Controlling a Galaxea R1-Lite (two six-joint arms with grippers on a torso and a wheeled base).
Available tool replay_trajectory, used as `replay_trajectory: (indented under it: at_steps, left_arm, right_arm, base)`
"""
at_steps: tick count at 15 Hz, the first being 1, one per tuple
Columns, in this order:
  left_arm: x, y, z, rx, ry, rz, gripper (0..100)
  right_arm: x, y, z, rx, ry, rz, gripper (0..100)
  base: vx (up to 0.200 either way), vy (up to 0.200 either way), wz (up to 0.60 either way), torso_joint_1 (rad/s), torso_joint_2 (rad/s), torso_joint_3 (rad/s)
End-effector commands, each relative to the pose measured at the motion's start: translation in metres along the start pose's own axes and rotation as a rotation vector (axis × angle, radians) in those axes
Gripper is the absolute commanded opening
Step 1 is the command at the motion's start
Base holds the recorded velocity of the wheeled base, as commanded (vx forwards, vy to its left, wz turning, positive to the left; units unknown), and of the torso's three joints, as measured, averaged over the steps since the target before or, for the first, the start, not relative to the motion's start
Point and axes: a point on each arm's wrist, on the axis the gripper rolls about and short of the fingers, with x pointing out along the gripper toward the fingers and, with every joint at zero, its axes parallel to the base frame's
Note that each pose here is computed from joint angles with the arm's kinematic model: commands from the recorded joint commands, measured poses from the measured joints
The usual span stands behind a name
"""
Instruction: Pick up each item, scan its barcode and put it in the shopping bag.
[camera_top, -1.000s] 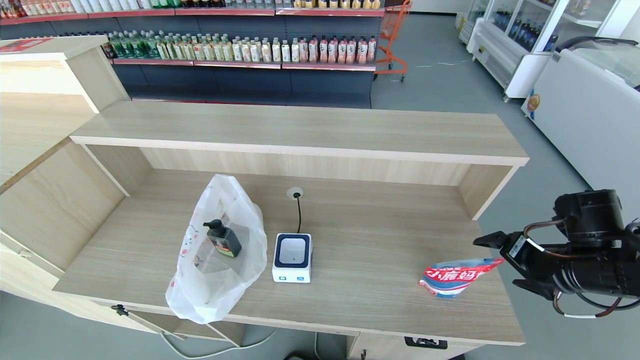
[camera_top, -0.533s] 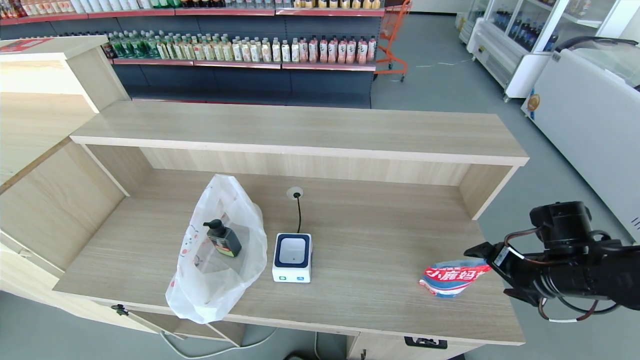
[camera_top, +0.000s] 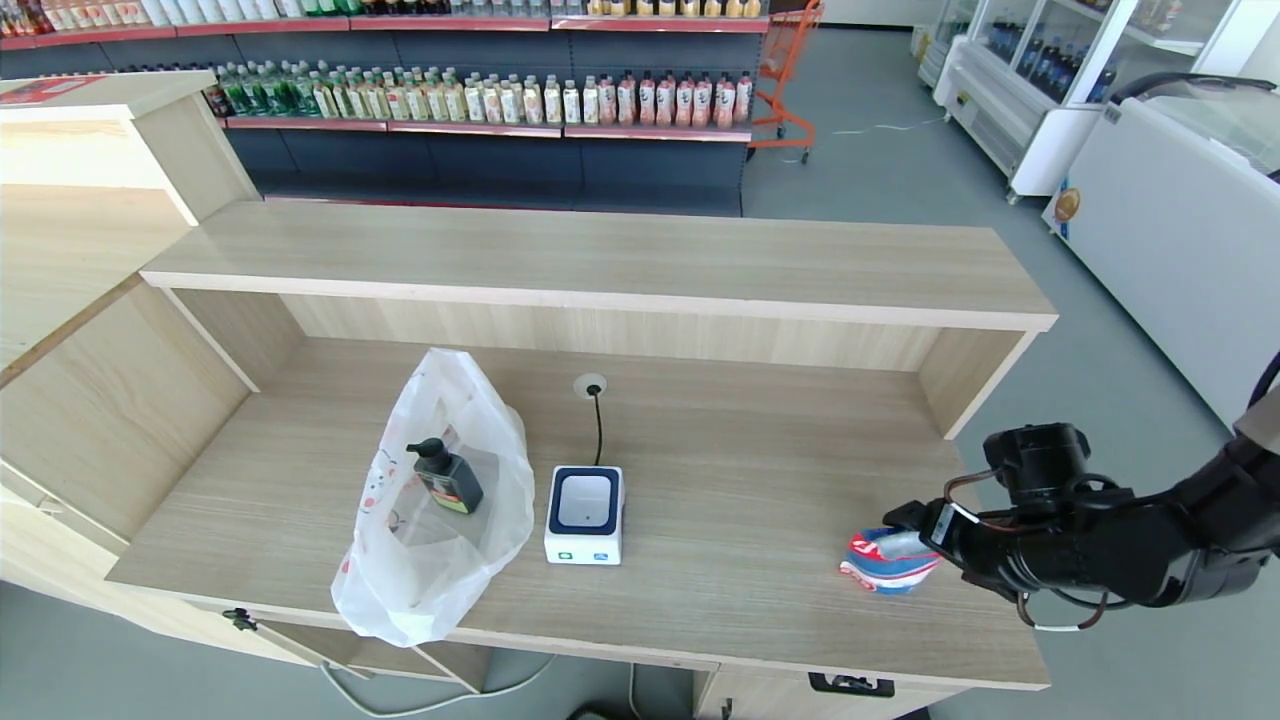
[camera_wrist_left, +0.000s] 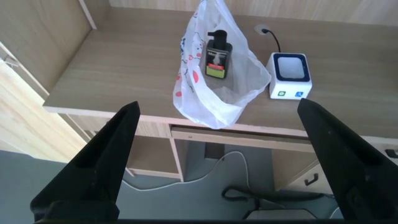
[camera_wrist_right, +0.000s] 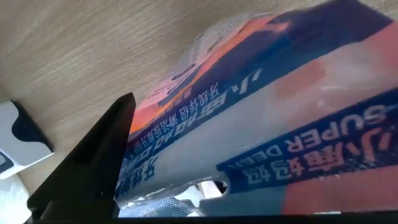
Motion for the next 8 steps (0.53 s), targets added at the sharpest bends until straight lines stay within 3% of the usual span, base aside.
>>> replay_trajectory:
  at_steps: [1,2,3,6,8]
  left_arm:
    - [0.0,0.0,0.0,0.0,-0.001,0.0,100]
    - [0.0,0.0,0.0,0.0,-0.001,0.0,100]
    - [0.0,0.0,0.0,0.0,-0.001,0.0,100]
    - [0.0,0.0,0.0,0.0,-0.001,0.0,100]
    - [0.0,0.0,0.0,0.0,-0.001,0.0,100]
  right_arm:
    - [0.025,0.004,-0.002,-0.02,0.025,-0.006,100]
    - [0.031,0.006,0.0,-0.031,0.01,0.006,100]
    - [0.036,0.007,0.001,-0.055,0.007,0.009,0]
    - [0.043,0.007,0.0,-0.093,0.011,0.004,0]
    - [0.049,0.008,-0.003,-0.224,-0.005,-0.014,0]
  base:
    - [0.0,0.0,0.0,0.0,0.0,0.0]
    - [0.0,0.0,0.0,0.0,0.0,0.0]
    - [0.0,0.0,0.0,0.0,0.0,0.0]
    - [0.0,0.0,0.0,0.0,0.0,0.0]
    - [0.0,0.0,0.0,0.0,0.0,0.0]
